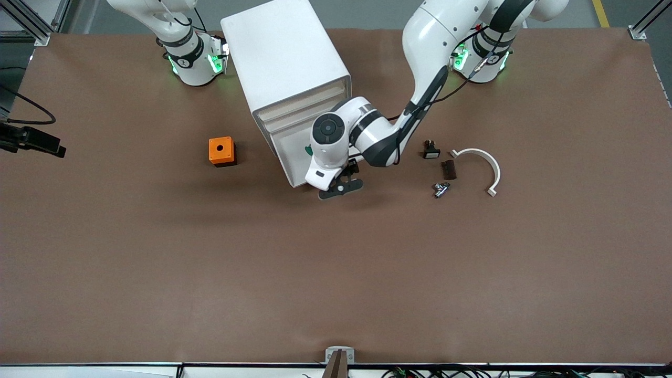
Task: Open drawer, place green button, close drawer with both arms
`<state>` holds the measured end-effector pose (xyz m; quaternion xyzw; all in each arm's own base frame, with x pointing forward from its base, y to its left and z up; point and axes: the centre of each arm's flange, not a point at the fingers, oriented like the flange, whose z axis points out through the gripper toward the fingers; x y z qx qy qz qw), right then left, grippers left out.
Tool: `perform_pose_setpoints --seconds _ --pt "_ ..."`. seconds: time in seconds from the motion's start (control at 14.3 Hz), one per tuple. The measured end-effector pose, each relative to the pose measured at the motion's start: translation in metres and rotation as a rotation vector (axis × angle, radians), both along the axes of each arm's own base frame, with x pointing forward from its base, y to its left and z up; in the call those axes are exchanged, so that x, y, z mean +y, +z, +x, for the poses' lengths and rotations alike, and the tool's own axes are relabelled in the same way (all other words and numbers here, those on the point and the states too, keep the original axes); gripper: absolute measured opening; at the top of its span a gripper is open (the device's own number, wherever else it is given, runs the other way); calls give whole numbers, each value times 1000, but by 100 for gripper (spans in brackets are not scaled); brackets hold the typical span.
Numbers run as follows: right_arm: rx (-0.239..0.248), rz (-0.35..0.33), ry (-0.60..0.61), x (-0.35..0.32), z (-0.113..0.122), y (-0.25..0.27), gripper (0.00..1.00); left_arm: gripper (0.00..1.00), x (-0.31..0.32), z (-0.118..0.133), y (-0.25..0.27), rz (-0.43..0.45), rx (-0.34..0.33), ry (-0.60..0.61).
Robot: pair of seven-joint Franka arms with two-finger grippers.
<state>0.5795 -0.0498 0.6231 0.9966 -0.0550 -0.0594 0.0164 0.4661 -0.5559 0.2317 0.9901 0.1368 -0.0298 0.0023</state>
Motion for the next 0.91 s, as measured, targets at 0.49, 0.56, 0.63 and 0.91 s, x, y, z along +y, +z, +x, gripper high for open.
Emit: perform_pose_setpoints --seconds 0.49,0.56,0.63,0.91 --pt "31 12 6 2 -10 7 100 100 -32 -42 -2 -19 38 -31" --pt "18 37 4 2 -14 14 100 100 -36 -49 -3 -20 43 -38" --pt "12 56 -2 0 -19 21 100 100 -40 -55 -5 -22 51 -42" --pt "23 80 -5 -3 -34 33 100 100 -52 -77 -8 -44 117 -23"
